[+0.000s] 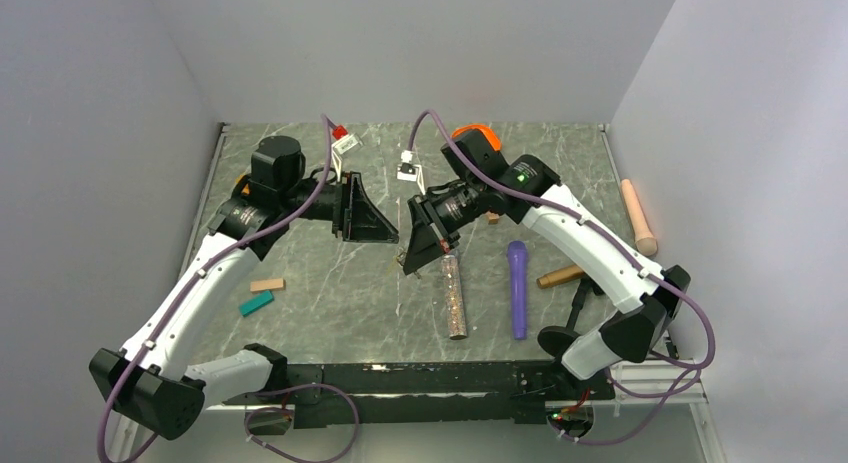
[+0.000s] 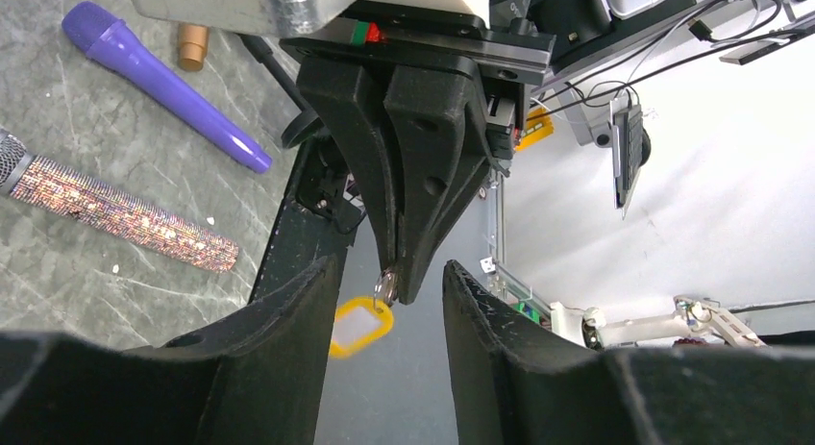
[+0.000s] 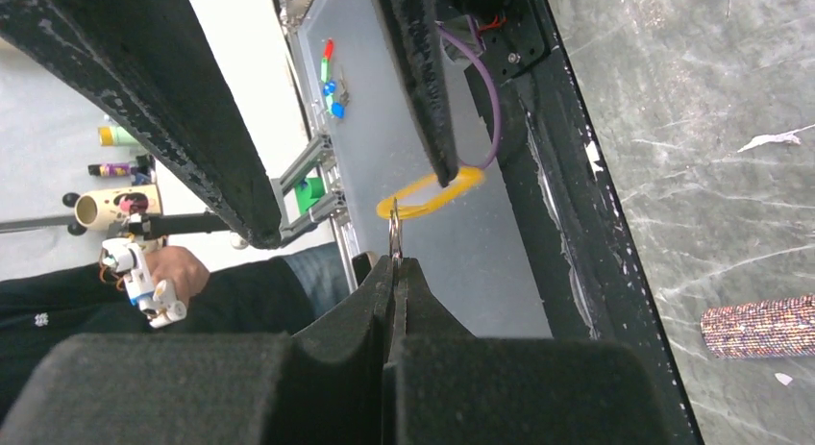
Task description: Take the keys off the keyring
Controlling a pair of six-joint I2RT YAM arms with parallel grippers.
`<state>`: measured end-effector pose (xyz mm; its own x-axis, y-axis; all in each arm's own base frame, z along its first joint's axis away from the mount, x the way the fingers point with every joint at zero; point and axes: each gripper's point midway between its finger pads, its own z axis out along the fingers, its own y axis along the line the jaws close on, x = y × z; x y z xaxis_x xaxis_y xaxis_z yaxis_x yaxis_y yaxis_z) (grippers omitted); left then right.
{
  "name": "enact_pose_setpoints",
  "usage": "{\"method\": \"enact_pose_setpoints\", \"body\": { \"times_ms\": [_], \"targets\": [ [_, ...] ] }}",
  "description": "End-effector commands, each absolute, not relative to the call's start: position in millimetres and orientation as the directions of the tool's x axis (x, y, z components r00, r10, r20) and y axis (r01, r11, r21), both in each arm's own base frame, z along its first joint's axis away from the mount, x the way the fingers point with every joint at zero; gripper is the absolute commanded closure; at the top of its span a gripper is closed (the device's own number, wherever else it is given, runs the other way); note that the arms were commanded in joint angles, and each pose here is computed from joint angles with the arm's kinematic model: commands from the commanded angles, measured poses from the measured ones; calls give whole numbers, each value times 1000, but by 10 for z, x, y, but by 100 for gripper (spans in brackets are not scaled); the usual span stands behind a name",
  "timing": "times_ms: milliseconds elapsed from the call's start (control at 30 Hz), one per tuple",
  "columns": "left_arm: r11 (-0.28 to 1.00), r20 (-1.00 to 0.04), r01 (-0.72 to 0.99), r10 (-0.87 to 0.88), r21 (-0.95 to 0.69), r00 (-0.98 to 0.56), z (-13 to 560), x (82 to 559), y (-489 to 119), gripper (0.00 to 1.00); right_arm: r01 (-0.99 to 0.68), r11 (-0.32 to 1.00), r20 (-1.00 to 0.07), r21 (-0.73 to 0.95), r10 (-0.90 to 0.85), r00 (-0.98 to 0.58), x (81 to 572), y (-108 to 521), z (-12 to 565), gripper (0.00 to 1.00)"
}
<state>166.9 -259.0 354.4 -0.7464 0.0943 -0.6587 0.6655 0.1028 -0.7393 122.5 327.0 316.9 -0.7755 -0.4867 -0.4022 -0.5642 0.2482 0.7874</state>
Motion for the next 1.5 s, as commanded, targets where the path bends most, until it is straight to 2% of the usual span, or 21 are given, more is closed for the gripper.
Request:
{"method": "enact_pose_setpoints", "body": {
  "times_ms": [0, 167, 633, 1467],
  "targets": [
    [42, -703, 709, 103, -704, -704, 3642, 1635, -2596, 52, -609, 220, -457, 762, -484, -747, 1256, 3296, 3273, 100],
    [45, -697, 704, 107, -709, -709, 3620, 1613, -2590, 57, -618, 225, -465, 753, -483, -742, 1274, 3293, 3276, 100],
    [59, -674, 684, 126, -727, -728, 3557, 1573, -2608, 62, -639, 226, -491, 735, -472, -732, 1293, 3279, 3321, 100],
    [81, -671, 687, 162, -722, -724, 3553, 1501, -2738, 87, -664, 226, -531, 713, -444, -722, 1279, 3228, 3413, 100]
  ]
}}
